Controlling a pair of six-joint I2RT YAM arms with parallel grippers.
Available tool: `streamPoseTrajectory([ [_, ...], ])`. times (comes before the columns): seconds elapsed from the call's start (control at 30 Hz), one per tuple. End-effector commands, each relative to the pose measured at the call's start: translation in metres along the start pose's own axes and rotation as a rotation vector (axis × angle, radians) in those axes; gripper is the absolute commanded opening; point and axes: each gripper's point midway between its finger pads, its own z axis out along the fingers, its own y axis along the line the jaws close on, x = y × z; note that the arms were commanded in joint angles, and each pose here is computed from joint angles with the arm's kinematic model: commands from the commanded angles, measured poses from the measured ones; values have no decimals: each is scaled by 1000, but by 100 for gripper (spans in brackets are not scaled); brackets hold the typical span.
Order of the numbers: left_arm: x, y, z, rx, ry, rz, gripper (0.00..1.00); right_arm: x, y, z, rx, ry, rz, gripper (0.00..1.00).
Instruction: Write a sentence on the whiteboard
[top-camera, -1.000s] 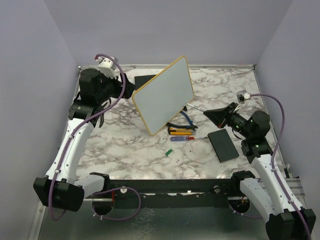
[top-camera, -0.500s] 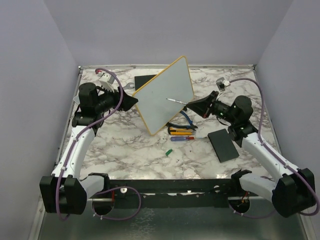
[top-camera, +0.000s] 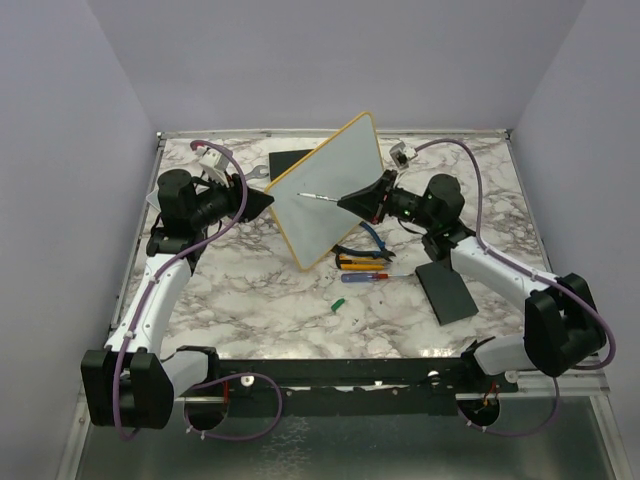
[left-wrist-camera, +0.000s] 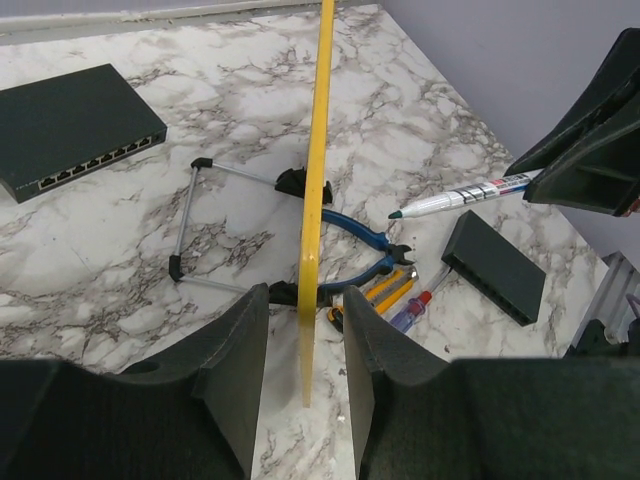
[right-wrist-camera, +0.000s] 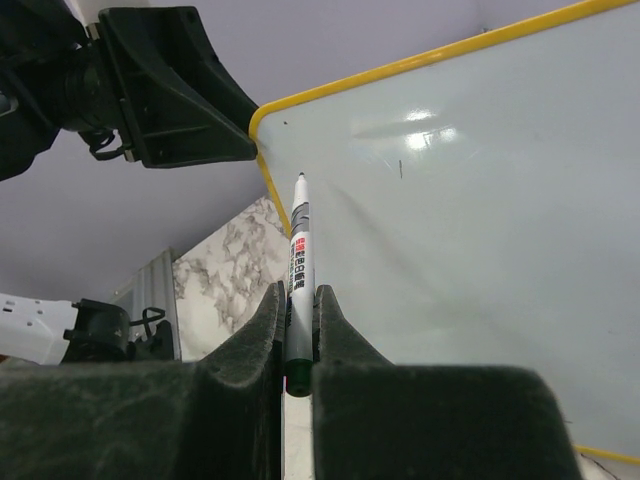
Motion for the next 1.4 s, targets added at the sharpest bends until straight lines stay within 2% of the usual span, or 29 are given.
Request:
streamPoseTrajectory([
  [0.0, -5, -4, -1, 25, -27, 32, 36, -17, 6, 14, -37, -47, -46, 1],
  [0.2, -5, -1, 0, 17, -31, 34, 31, -13, 5, 24, -54, -32, -43, 1],
  [0.9, -4, 3, 0, 2, -42, 52, 0, -3, 3, 45, -70, -4, -46, 1],
  [1.37, -5, 1, -4, -5, -54, 78, 0, -4, 4, 49, -70, -18, -50, 1],
])
